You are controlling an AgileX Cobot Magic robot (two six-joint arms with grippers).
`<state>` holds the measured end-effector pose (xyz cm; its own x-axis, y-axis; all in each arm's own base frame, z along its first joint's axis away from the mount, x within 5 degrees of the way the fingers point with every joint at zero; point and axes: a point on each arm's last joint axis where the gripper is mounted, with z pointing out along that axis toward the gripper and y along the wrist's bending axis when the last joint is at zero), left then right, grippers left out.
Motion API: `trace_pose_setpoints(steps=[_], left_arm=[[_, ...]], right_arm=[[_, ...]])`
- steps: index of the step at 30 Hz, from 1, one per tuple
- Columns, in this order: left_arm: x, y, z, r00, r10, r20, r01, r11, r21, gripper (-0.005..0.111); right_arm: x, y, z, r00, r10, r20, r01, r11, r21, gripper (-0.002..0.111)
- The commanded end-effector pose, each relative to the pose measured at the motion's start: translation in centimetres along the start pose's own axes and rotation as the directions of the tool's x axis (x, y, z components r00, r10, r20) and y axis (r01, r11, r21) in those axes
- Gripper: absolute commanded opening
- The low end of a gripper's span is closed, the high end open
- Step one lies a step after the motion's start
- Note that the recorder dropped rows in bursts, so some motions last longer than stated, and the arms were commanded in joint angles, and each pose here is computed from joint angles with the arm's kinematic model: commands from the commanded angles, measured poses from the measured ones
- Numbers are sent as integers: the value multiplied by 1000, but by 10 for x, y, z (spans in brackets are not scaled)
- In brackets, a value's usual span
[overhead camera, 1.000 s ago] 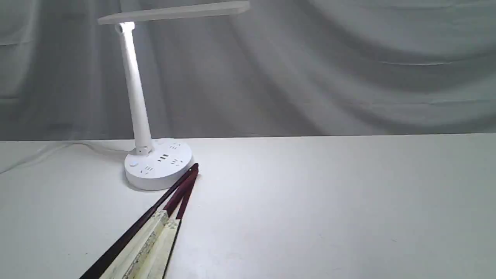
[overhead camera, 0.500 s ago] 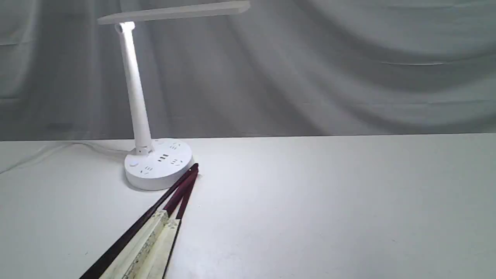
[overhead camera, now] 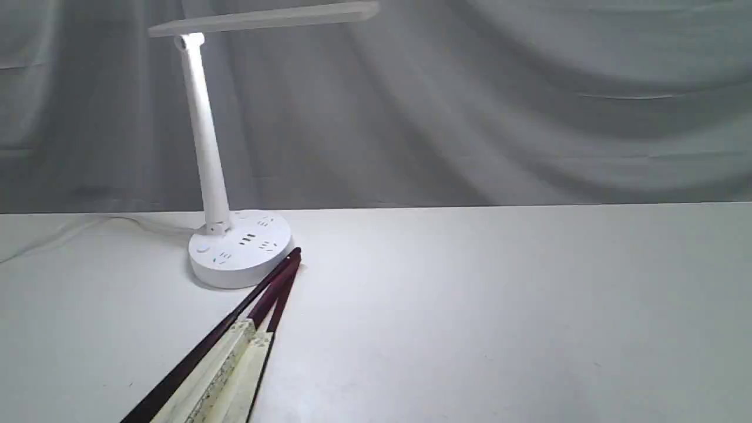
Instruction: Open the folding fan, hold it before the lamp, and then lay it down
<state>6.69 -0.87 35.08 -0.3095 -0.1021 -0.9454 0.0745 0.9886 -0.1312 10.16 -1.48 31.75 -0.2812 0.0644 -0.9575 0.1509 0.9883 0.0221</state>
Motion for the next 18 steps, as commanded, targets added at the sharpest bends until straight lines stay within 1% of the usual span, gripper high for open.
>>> trace_pose_setpoints(steps=[1,11,18], left_arm=[[-1,1,19,999,0,-37,-1,1000,-12,0],[5,4,61,978,-10,-209,3,999,-34,0],[15,7,95,937,-22,-350,4,999,-53,0]], right_arm=[[-1,1,9,1000,6,-24,-6,1000,-5,0],[8,1,39,986,5,-169,-6,1000,-1,0],[17,1,60,964,5,-266,-5,1000,2,0]])
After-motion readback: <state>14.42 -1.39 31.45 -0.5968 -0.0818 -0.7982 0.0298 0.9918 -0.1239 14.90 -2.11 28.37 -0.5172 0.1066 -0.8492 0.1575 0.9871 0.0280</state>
